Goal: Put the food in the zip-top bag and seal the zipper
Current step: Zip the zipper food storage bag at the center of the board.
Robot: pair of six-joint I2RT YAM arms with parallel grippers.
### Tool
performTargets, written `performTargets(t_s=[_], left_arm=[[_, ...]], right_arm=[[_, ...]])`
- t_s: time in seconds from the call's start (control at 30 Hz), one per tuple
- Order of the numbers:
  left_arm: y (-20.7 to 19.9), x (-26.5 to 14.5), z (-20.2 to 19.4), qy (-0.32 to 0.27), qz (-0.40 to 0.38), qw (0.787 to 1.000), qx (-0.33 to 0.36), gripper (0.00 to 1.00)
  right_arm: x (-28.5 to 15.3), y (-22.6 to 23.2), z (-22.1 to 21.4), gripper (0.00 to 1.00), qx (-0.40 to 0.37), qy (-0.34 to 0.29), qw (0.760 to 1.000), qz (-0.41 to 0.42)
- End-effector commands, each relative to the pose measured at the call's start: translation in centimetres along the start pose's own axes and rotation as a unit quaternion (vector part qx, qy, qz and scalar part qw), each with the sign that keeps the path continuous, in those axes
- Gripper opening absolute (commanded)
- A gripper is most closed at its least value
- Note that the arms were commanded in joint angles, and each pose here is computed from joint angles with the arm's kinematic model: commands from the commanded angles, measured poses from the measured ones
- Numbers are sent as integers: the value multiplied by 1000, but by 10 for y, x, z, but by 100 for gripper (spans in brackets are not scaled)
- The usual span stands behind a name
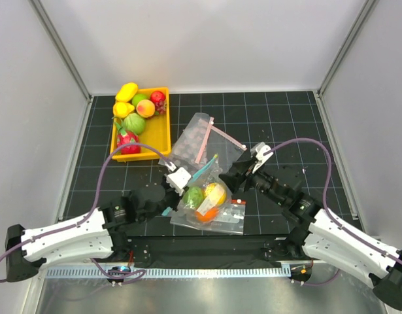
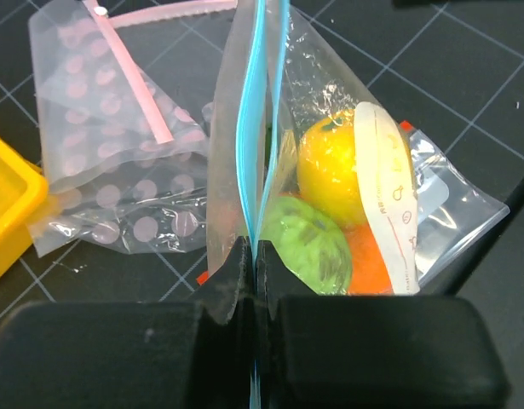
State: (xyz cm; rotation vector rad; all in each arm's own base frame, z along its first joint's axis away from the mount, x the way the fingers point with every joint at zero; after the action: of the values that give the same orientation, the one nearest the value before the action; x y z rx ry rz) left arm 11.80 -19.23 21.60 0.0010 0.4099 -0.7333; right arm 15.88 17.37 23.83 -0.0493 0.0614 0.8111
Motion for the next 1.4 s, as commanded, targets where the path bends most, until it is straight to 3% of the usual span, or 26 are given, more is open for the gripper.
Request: performTargets(t_s=[0.0, 0.2, 0.77, 1.0, 1.37], left_arm=[[4, -8, 19, -71, 1, 997, -21, 0], [0, -9, 17, -71, -27, 997, -9, 0], [-14, -8, 13, -42, -87, 995, -30, 0], [-7, -1, 13, -29, -78, 994, -76, 0], [-32, -3, 6, 15, -211, 976, -52, 0]], right_arm=[[7, 9, 8, 76, -35, -59, 996, 55], [22, 7, -1, 76, -56, -49, 995, 59], [12, 7, -1, 77, -57, -77, 994, 50], [13, 6, -3, 77, -58, -76, 994, 47], [4, 6, 0, 78, -55, -93, 993, 43]])
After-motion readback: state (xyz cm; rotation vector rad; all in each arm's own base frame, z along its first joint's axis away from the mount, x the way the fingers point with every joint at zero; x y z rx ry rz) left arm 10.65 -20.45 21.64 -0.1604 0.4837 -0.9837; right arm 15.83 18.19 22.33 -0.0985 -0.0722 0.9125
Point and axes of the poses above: each gripper's point midway between its finger pads, its own x axis out along the fingers, its own y axis along the line the jaws close on, z = x × y, the point moved 8 cm from there along -x, back along the fingers, and after that the axes turned 14 degrees about -x, right-handed, at the moved point
